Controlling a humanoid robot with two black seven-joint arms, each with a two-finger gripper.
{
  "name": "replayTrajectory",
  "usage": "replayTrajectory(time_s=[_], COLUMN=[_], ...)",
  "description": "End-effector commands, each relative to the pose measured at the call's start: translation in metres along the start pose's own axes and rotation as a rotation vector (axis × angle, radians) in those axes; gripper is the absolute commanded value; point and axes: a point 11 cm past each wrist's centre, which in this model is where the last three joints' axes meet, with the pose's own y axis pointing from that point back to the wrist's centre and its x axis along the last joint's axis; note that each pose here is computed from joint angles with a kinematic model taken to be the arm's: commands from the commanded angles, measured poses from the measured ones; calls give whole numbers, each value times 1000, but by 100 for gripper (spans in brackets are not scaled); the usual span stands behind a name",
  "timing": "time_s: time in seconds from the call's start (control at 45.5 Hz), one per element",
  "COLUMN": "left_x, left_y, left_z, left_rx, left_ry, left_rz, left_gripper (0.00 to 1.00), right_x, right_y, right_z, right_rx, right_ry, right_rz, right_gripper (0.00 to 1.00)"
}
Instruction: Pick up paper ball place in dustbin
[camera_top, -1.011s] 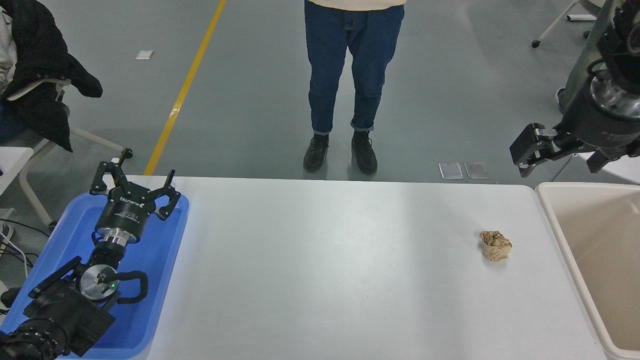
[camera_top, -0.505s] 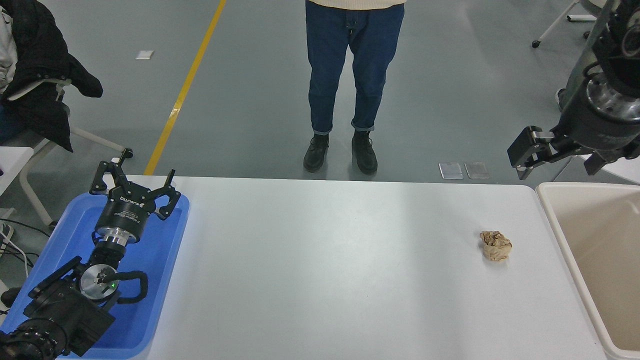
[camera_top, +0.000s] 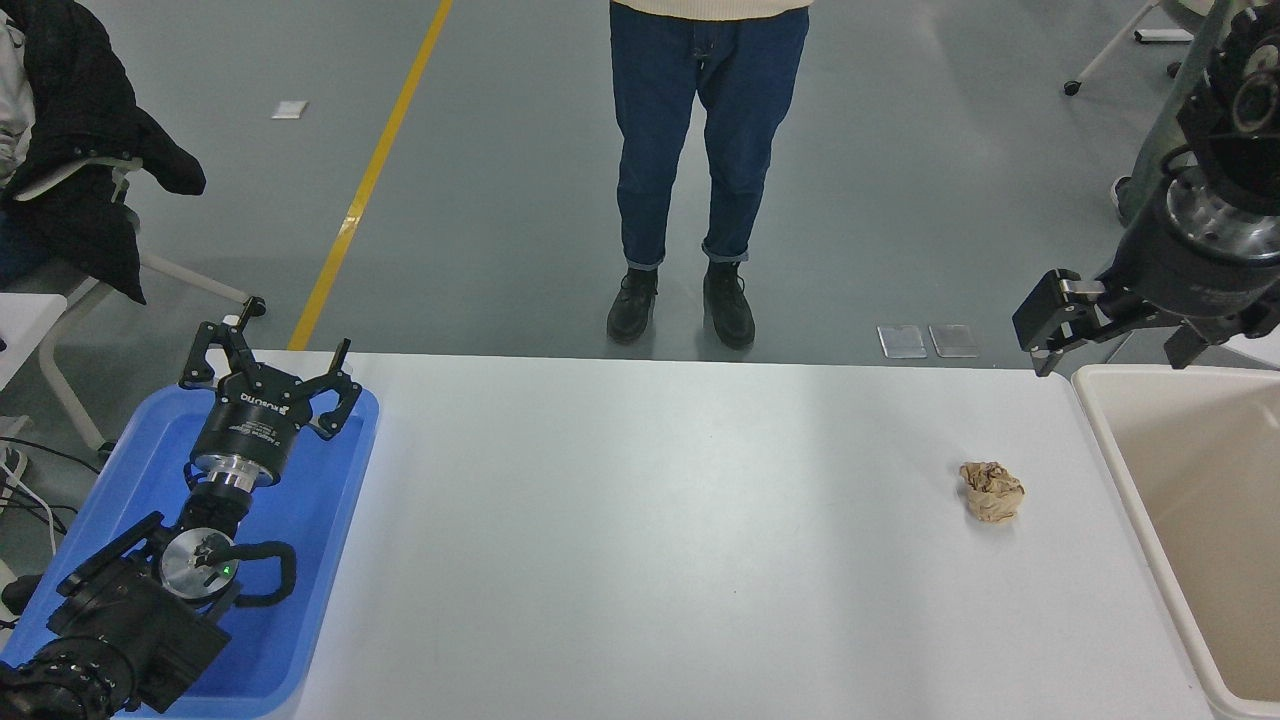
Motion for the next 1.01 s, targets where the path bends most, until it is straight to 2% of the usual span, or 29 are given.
replayTrajectory(time_s=[0.0, 0.198, 0.308, 0.593, 0.989], left_x=[0, 0, 0, 0, 0], left_y=[0, 0, 0, 0, 0], left_z=[0, 0, 0, 0, 0], left_rx=[0, 0, 0, -2, -3], left_ry=[0, 0, 0, 1, 2], left_rz=[1, -1, -1, 1, 1], left_gripper=[100, 100, 100, 100, 100], right_x=[-8, -21, -17, -28, -27], right_y=[-28, -54, -79, -161, -244], right_z=[-8, -9, -15, -9, 1], right_rx=[60, 56, 71, 66, 95], right_ry=[-6, 4, -15, -96, -244], right_rz=[-61, -129, -40, 66, 124], right_gripper=[100, 98, 98, 100, 100])
